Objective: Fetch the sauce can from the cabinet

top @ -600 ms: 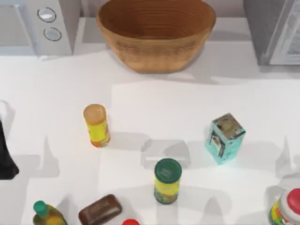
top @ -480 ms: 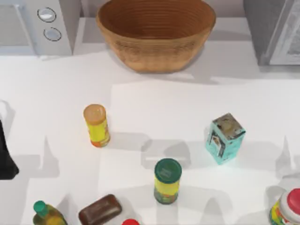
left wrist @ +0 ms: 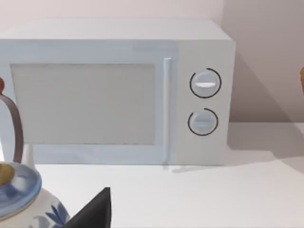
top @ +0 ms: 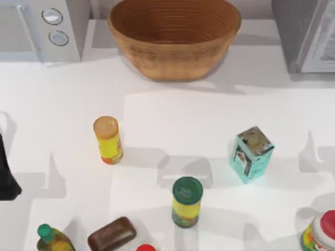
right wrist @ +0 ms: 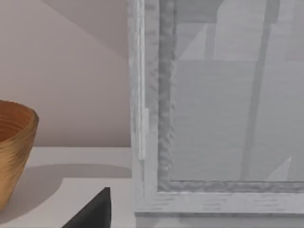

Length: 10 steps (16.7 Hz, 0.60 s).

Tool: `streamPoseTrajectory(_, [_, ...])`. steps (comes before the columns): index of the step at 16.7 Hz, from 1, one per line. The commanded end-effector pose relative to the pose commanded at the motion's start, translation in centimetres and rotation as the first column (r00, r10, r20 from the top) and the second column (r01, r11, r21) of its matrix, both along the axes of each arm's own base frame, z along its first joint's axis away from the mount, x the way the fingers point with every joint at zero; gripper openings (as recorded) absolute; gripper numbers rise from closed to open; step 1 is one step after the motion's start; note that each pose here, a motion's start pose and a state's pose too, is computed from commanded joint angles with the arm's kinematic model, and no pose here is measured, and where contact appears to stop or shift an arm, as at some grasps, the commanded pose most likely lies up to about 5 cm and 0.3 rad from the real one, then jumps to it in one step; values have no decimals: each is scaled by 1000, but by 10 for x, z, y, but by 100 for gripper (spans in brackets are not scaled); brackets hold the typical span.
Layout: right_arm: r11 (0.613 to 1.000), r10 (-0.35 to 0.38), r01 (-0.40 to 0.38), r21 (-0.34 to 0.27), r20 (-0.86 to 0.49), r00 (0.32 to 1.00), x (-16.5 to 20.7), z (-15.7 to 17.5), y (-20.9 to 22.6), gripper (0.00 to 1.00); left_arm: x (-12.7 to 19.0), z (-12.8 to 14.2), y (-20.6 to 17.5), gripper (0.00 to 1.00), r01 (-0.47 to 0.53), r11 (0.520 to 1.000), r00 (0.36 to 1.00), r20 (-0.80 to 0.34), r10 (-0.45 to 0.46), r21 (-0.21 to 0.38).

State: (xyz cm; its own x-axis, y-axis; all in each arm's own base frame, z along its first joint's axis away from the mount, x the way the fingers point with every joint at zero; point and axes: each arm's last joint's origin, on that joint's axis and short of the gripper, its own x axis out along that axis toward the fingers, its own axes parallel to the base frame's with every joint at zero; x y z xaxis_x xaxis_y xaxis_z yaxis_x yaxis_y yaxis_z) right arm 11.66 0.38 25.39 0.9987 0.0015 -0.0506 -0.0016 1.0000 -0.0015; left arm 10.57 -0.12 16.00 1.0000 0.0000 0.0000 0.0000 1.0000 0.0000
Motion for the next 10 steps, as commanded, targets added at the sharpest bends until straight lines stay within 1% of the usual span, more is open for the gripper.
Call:
streamPoseTrajectory(3, [1000, -2, 2, -2, 7, 1000, 18, 71, 5, 100, 0, 0, 0, 100, 0, 1000, 1000, 0, 0, 0])
streamPoseTrajectory(6, [1000, -4, 4, -2, 25, 1000, 45, 140, 12, 100, 0, 0, 0, 100, 0, 1000, 1000, 0, 0, 0])
streamPoseTrajectory(8, [1000, -4, 4, -1, 38, 999, 66, 180, 18, 100, 0, 0, 0, 100, 0, 1000, 1000, 0, 0, 0])
streamPoseTrajectory(10, [1000, -3, 3, 0, 48, 999, 87, 211, 25, 100, 0, 0, 0, 100, 0, 1000, 1000, 0, 0, 0])
